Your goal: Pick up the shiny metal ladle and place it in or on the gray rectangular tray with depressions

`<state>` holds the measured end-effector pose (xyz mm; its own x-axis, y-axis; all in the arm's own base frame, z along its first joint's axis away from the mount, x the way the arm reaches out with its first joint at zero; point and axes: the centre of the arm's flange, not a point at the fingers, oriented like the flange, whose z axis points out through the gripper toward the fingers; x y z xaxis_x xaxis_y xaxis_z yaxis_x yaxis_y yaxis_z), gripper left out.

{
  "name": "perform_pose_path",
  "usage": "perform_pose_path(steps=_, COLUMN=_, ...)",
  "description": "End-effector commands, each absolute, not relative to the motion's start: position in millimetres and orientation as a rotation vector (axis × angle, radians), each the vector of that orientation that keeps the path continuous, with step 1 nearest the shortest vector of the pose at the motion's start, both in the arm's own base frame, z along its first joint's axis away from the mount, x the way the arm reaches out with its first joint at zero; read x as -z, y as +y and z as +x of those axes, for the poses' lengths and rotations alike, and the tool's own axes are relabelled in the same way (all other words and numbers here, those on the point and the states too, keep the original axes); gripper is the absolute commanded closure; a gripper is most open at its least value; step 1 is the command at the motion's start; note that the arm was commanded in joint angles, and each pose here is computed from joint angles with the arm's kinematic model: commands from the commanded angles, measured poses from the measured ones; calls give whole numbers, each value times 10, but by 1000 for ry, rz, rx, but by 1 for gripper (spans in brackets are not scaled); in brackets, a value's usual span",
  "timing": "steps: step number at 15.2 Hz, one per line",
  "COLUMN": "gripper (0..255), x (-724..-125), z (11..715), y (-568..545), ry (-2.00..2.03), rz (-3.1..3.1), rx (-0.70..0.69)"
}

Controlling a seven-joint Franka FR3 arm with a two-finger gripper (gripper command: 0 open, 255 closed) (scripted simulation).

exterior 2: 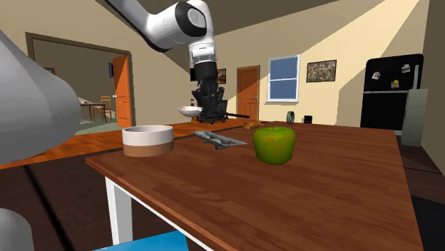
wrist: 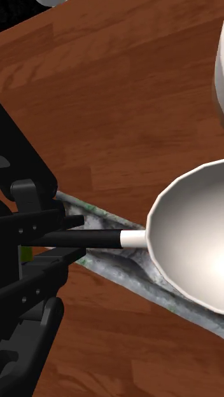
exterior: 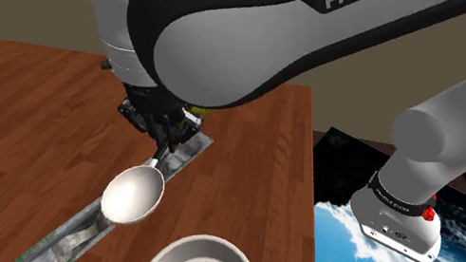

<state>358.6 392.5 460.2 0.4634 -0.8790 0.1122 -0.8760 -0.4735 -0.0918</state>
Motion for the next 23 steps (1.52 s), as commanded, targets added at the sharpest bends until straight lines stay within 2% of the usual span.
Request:
perform_pose_path(steps=1, gripper=255, x=-4618, z=3666, y=4156, ry=1601, rz=-2665, rx=224)
perform_pose_path(steps=6, gripper=255, x=-4642, z=3897, y=4720, ry=1601, rz=-2665, rx=224)
perform_pose_path(steps=23, gripper=255, x=-3844, z=3897, y=4720, ry=1601, rz=-2665, rx=224)
